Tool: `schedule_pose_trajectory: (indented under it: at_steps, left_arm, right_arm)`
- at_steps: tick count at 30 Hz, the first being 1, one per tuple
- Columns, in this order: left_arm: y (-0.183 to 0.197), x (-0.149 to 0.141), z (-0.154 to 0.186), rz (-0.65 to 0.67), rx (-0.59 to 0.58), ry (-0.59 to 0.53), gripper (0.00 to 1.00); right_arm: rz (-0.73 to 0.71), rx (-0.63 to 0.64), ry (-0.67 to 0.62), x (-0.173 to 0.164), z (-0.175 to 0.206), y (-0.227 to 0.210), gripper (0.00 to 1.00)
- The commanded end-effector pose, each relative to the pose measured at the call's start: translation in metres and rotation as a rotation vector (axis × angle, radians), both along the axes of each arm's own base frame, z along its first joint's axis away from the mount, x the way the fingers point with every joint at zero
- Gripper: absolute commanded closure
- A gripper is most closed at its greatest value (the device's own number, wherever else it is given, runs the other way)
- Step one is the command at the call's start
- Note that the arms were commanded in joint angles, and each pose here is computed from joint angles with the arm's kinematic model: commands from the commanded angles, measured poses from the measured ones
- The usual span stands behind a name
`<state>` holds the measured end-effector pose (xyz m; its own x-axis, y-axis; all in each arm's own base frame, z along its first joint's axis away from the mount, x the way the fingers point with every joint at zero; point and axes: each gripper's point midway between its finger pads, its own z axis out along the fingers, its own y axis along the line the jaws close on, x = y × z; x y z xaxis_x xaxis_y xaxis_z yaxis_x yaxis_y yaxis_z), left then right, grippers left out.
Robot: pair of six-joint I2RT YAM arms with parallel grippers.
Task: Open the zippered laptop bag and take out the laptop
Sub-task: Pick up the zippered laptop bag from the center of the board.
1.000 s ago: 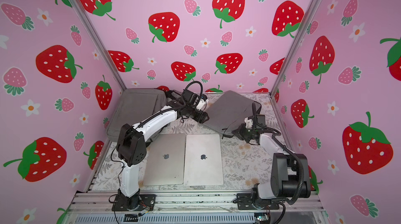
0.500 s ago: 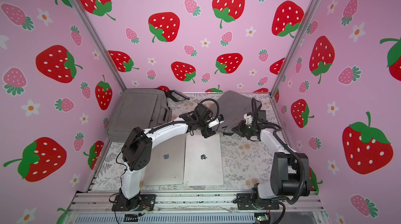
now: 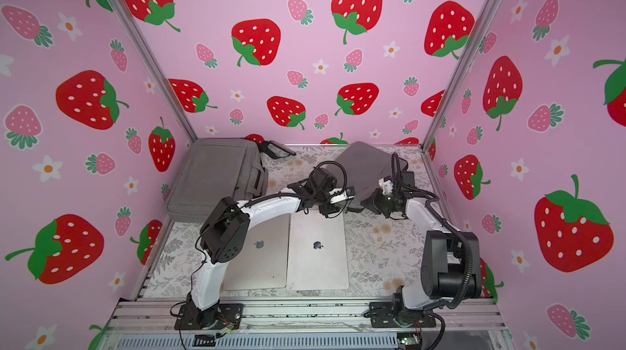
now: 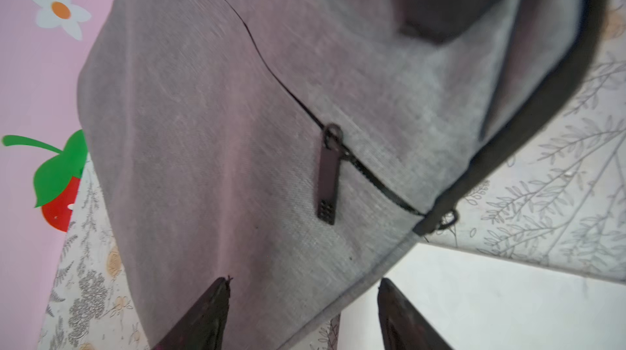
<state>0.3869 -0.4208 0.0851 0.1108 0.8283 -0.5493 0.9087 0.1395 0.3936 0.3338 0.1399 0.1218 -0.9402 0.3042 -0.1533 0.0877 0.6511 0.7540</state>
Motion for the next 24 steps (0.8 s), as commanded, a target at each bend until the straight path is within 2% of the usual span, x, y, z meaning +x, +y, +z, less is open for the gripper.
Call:
schedule_pose_trajectory:
  at_steps: [1,5,8,14,18,21,22,24]
  left_arm:
    - [-0.012,0.002,0.004,-0.053,-0.008,-0.041,0.32]
    - [-0.012,0.009,0.001,-0.05,-0.002,-0.079,0.34]
    - [-0.015,0.015,0.002,-0.052,-0.006,-0.105,0.39]
    - [-0.022,0.016,0.012,-0.057,-0.037,-0.105,0.61]
    - [-0.022,0.011,0.025,-0.065,-0.06,-0.106,0.85]
    - [-0.021,0.008,0.034,-0.063,-0.072,-0.092,1.0]
    - [-0.022,0.007,0.036,-0.066,-0.073,-0.082,1.0]
    - [-0.023,0.004,0.042,-0.071,-0.076,-0.052,1.0]
  right_arm:
    - [0.048,0.062,-0.056,0.006,0.023,0.008,1.0]
    - [0.047,0.068,-0.052,0.006,0.023,0.008,1.0]
    - [0.045,0.069,-0.051,0.006,0.023,0.007,1.0]
    - [0.041,0.064,-0.034,0.005,0.016,0.006,1.0]
    - [0.035,0.031,-0.027,0.004,0.005,0.001,1.0]
    - [0.014,-0.038,-0.036,0.004,-0.005,-0.009,0.88]
    - [0.012,-0.057,-0.04,0.003,-0.007,-0.011,0.84]
    - [-0.002,-0.116,-0.049,0.001,-0.011,-0.019,0.67]
